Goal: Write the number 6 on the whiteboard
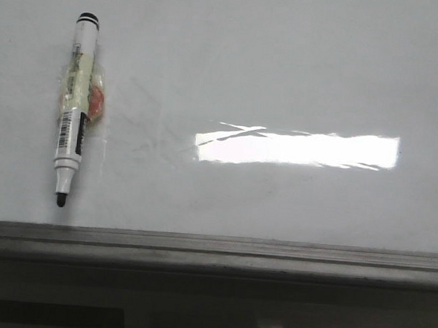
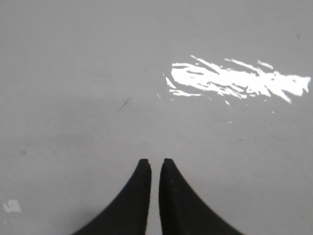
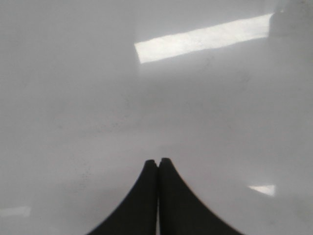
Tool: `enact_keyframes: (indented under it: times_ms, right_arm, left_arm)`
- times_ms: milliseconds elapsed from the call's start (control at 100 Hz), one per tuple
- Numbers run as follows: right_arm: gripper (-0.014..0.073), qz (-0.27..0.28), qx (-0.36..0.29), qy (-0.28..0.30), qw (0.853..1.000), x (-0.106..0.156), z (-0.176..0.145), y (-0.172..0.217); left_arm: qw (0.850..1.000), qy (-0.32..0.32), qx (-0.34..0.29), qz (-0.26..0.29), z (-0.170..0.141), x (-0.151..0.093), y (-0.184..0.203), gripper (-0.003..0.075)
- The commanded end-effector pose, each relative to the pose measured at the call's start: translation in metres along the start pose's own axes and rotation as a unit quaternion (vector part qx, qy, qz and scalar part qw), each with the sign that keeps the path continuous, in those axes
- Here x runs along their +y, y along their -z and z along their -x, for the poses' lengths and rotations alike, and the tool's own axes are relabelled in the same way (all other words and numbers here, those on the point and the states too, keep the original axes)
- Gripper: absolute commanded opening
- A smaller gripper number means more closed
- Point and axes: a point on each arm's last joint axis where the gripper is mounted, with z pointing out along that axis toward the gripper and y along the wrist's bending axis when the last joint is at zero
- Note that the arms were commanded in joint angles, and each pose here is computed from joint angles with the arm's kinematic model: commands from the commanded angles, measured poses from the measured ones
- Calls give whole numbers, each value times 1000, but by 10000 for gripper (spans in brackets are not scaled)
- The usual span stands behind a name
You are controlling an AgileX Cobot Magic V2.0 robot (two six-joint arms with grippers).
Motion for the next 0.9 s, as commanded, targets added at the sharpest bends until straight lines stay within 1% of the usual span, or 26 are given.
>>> enact_keyframes:
  times_ms: [0,40,70,110,140,250,350,420,510,650,720,790,820,890]
  right_arm:
    - [-64,0,-52,0,999,2,19,1]
    - [-64,0,-51,0,999,2,19,1]
    - [-64,0,-51,-2,999,2,18,0]
    - [-64,-1,-46,-2,999,1,16,0]
    - [-64,-1,-44,-2,999,1,16,0]
    - [-64,0,-36,-9,999,1,14,-1]
    - [-64,0,-36,-9,999,1,14,-1]
    - [-64,0,-36,-10,999,1,14,-1]
    - [-64,0,-36,-10,999,1,14,-1]
    - [-64,0,-36,-11,999,1,14,-1]
    - [-64,0,-36,-11,999,1,14,-1]
    - [-64,0,-37,-11,999,1,14,0]
    - [-64,0,-37,-11,999,1,14,0]
    - [-64,0,-36,-11,999,1,14,0]
  left_arm:
    - [999,-1,-39,-9,18,-3,-2,195]
    - [999,6,-51,-11,20,-3,-3,277]
    - [998,7,-61,-12,23,-3,-3,321]
    - [997,13,-81,-14,25,-3,-5,364]
    - [995,17,-96,-15,27,-3,-6,378]
    - [990,20,-140,-17,35,-3,-6,377]
    - [987,16,-158,-20,38,-4,-5,377]
    - [986,10,-163,-34,39,-7,-5,377]
    - [985,8,-157,-74,38,-13,-5,377]
    - [977,1,-130,-170,34,-31,-7,377]
    - [969,-6,-109,-221,31,-42,-8,377]
    - [958,-14,-88,-272,27,-54,-9,378]
    - [955,-16,-79,-285,25,-58,-10,378]
    - [944,0,-54,-325,21,-69,-11,379]
